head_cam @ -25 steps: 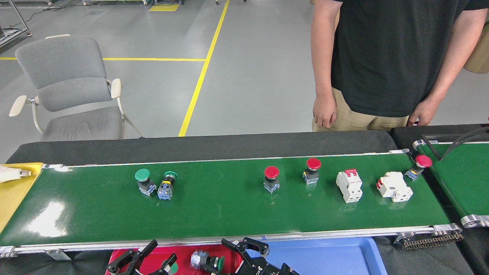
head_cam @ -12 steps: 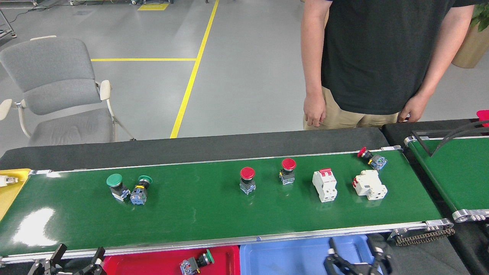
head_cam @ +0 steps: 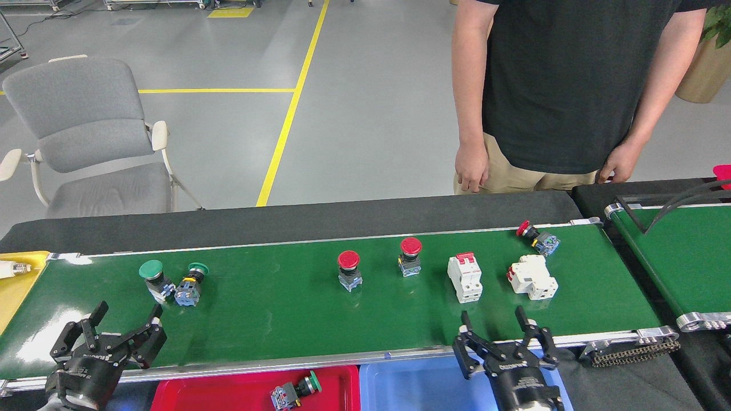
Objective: Pick switch part from conveyor to tray
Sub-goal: 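Grasp a green-capped button from the belt with the left gripper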
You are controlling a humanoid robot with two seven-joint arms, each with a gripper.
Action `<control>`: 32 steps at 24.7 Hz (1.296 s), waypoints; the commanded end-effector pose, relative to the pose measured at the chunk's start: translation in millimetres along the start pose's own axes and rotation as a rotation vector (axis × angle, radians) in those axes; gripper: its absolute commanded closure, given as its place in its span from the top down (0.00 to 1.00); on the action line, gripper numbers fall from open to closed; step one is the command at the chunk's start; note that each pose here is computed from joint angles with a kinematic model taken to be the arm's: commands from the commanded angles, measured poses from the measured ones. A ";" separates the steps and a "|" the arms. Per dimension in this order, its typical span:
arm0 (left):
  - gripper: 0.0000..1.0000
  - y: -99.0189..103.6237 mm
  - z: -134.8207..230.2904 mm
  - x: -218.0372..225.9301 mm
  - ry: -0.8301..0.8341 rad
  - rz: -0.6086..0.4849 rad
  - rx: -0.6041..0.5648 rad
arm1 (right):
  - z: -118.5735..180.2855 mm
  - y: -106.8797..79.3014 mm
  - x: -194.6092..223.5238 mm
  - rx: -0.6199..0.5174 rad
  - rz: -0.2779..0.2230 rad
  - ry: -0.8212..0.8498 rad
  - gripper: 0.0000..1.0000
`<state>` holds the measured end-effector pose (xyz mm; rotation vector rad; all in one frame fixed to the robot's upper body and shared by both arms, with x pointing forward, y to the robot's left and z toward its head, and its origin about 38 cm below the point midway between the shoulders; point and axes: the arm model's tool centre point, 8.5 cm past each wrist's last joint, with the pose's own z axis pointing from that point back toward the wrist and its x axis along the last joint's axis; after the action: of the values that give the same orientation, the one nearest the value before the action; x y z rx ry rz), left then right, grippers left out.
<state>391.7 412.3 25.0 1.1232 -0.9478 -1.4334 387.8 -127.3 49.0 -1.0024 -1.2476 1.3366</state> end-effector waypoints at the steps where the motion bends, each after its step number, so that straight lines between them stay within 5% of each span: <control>1: 0.99 16.2 -17.1 -13.9 0.067 -0.026 0.030 | -16.0 -9.9 10.7 -0.004 -0.005 0.014 0.98; 5: 0.99 24.5 -35.5 -17.1 0.071 -0.020 0.034 | -38.5 -12.8 19.1 0.015 -0.007 0.026 0.93; 6: 0.98 24.9 -38.4 -18.0 0.073 -0.014 0.029 | -44.3 -14.2 20.6 0.019 -0.006 0.028 0.81; 8: 0.97 26.2 -46.1 -19.4 0.082 0.004 0.017 | -54.2 -11.9 27.5 0.039 0.026 -0.003 0.28; 10: 0.94 23.5 -52.1 -25.3 0.127 0.022 -0.004 | -59.0 -11.8 33.9 0.045 0.050 -0.024 0.14; 15: 0.61 14.0 -58.5 -40.4 0.187 0.027 0.017 | -53.1 -22.1 41.7 0.004 0.032 -0.072 0.04; 19: 0.17 1.7 -46.4 -37.3 0.100 0.069 0.065 | -1.2 -27.5 26.3 -0.071 0.028 -0.174 0.02; 21: 0.07 -0.4 -39.7 -30.2 0.030 0.108 0.094 | 31.9 -25.7 -0.7 -0.090 0.013 -0.196 0.02; 25: 0.04 -1.2 -6.3 -12.4 -0.102 0.065 0.166 | 97.6 -10.1 -52.1 -0.079 -0.011 -0.264 0.09; 27: 0.04 -0.2 27.1 4.5 -0.228 0.042 0.214 | 115.2 -2.0 -72.8 -0.100 -0.013 -0.260 0.53; 28: 0.06 2.8 47.4 16.9 -0.312 0.033 0.241 | 125.2 4.5 -86.0 -0.087 -0.014 -0.228 0.89; 29: 0.09 3.7 72.5 31.1 -0.411 0.022 0.258 | 135.6 10.8 -99.5 -0.068 -0.018 -0.187 0.99; 32: 0.28 -5.4 132.3 60.3 -0.510 -0.035 0.237 | 142.8 9.2 -124.7 -0.070 -0.025 -0.105 1.00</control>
<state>267.8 362.7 32.1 0.9745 -1.4319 -1.6662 262.0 -267.6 40.0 -0.9431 -1.3602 1.3746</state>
